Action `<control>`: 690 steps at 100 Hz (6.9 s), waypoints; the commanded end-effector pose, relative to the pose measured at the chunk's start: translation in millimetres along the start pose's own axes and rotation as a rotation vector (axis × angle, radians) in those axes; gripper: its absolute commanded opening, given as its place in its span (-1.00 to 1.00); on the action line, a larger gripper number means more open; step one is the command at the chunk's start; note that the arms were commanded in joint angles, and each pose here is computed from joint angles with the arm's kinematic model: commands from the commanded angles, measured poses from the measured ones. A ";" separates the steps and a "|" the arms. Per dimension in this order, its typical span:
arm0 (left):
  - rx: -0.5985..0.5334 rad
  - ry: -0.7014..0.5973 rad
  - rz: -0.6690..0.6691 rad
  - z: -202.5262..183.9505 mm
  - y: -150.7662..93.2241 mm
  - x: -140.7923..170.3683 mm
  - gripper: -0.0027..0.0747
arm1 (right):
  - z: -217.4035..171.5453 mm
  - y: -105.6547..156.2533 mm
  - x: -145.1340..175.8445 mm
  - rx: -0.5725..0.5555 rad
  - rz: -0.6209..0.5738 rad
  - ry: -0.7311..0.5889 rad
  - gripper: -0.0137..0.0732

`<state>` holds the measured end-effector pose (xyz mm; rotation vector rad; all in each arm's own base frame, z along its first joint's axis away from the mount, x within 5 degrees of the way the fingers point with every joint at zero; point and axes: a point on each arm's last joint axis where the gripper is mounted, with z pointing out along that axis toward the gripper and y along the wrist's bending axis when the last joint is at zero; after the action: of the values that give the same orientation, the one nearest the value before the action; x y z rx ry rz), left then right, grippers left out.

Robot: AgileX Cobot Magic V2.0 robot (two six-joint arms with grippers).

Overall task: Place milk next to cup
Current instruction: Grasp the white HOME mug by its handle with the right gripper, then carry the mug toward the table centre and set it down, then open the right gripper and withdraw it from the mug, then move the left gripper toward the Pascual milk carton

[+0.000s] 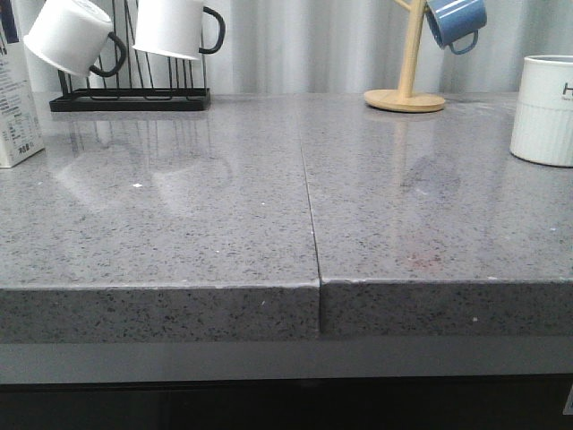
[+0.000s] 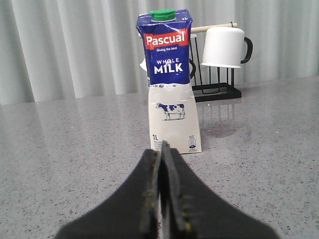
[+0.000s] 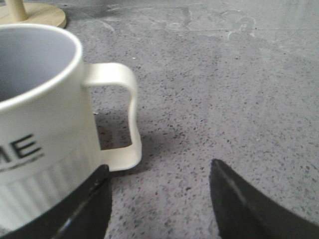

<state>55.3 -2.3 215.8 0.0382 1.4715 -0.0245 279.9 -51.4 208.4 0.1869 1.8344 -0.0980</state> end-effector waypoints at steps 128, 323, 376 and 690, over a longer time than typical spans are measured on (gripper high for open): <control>0.000 -0.052 -0.011 -1.7 -0.2 8.9 -0.99 | 48.8 43.7 -79.1 -0.163 -0.095 -0.304 -0.90; 0.000 -0.052 -0.011 -1.7 -0.2 8.9 -0.99 | -19.9 208.5 -25.2 -0.336 -0.046 -0.157 0.12; 0.000 -0.052 -0.011 -1.7 -0.2 8.9 -0.99 | -92.4 139.8 -66.7 -0.435 -0.075 -0.191 0.12; 0.009 0.332 -0.159 80.6 -1.6 -111.8 -0.99 | -223.0 20.4 -19.3 -0.236 -0.006 -0.384 -0.96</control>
<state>110.4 -7.8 315.1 -0.0513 1.8577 -0.1467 77.6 4.1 271.7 -0.0038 1.5434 0.0805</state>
